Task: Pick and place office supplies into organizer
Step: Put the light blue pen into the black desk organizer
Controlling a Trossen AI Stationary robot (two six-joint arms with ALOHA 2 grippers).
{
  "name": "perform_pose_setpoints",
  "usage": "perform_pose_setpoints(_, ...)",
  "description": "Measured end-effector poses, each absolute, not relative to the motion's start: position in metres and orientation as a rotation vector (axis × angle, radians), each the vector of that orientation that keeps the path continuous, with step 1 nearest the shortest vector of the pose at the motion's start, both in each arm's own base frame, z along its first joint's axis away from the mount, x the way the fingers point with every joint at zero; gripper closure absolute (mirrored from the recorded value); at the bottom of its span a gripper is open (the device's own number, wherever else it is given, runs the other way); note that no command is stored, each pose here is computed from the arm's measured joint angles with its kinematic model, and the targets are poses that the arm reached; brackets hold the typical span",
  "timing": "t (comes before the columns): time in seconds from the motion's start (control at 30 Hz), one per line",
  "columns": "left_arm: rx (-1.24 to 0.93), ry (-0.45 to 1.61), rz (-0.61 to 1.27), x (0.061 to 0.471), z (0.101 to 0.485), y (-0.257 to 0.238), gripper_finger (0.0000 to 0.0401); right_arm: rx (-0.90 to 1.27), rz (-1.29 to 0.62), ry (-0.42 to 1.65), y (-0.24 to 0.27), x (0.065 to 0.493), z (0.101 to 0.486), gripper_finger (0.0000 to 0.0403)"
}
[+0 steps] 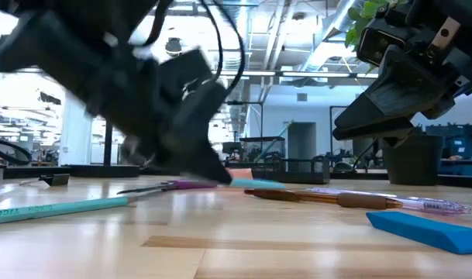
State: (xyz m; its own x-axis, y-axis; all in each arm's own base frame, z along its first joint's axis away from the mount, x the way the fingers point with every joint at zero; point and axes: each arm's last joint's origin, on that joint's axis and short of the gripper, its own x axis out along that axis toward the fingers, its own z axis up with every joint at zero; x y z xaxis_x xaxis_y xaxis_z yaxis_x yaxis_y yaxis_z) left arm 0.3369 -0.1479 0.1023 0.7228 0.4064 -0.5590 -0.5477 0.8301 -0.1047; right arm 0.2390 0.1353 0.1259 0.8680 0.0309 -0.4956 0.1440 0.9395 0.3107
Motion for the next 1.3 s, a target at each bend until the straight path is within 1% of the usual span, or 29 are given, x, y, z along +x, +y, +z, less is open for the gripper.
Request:
perform_pose_setpoints(0.27,-0.229,0.656,0.47,0.342,0.16,-0.095,0.0373,0.341,-0.048,0.529,0.138,0.237,0.125,0.031)
perform_pose_setpoints(0.4,-0.211,0.751,0.524,0.347,0.199,-0.053,0.0373,0.334,-0.034,0.537,0.142,0.234,0.125,0.031)
perform_pose_setpoints(0.6,-0.079,0.857,0.571,0.359,0.269,-0.003,0.0373,0.318,-0.015,0.555,0.147,0.23,0.123,0.031)
perform_pose_setpoints(0.7,-0.058,0.865,0.605,0.364,0.3,0.027,0.0373,0.315,-0.017,0.559,0.147,0.23,0.123,0.031)
perform_pose_setpoints(0.8,-0.096,0.858,0.629,0.362,0.321,0.056,0.0373,0.315,-0.024,0.558,0.145,0.231,0.123,0.031)
perform_pose_setpoints(0.9,-0.172,0.856,0.631,0.358,0.327,0.086,0.0373,0.317,-0.032,0.556,0.144,0.232,0.123,0.031)
perform_pose_setpoints(1.0,-0.207,0.883,0.621,0.359,0.32,0.111,0.0373,0.318,-0.036,0.556,0.143,0.232,0.123,0.031)
perform_pose_setpoints(1.17,-0.187,0.944,0.645,0.365,0.298,0.137,0.0373,0.316,-0.05,0.562,0.14,0.233,0.122,0.031)
perform_pose_setpoints(1.3,-0.184,0.926,0.617,0.369,0.292,0.152,0.0373,0.309,-0.068,0.572,0.137,0.234,0.121,0.031)
